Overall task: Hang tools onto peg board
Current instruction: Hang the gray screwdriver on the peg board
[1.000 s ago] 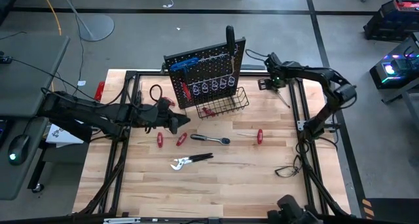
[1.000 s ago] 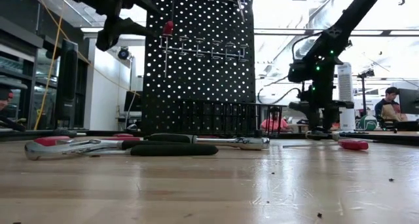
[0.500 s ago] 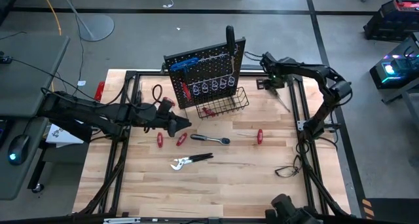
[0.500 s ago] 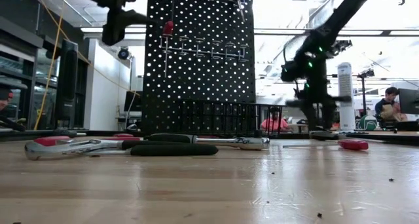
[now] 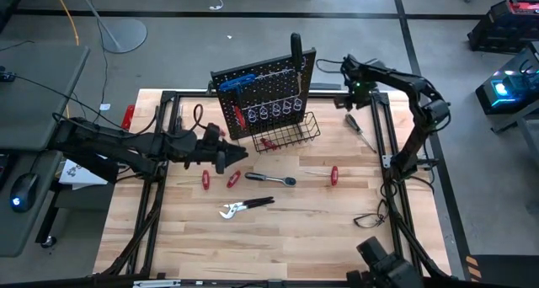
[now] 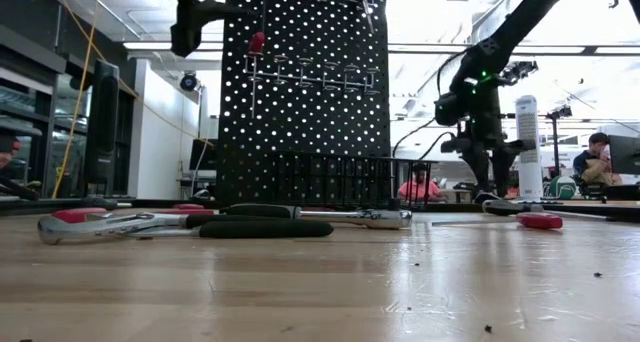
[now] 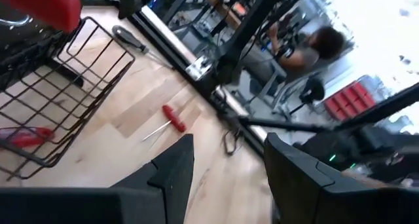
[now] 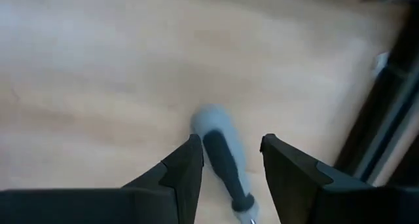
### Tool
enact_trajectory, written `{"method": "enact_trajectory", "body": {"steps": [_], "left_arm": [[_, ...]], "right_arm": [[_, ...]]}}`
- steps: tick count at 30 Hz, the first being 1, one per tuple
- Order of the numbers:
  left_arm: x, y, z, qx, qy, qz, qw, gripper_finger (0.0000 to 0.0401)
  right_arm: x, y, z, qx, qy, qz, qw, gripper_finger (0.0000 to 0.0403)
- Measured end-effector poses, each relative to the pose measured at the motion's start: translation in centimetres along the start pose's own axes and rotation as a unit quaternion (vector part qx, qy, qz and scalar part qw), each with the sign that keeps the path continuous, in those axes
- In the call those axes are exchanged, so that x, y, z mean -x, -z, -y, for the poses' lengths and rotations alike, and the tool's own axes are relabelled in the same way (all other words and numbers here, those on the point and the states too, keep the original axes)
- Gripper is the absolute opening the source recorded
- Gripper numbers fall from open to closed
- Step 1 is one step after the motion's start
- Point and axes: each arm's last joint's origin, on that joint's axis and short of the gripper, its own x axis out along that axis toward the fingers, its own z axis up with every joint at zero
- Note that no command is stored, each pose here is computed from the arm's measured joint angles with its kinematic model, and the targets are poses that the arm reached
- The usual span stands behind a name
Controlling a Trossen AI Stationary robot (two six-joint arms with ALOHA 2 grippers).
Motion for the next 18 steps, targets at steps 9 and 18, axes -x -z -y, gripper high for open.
{"method": "enact_trajectory", "body": {"steps": [9,18], "left_arm": [[0.0,-0.3,0.1,-0.014,-0.007,0.029,0.999,0.0168],[-0.1,-0.6,-0.1,0.062,-0.012,0.043,0.997,0.0168]], "right_arm": [[-3.0,1.2,0.1,0.068,0.011,-0.017,0.997,0.0182],[-4.5,2.2,-1.4,0.089,0.020,-0.004,0.996,0.0196]]}}
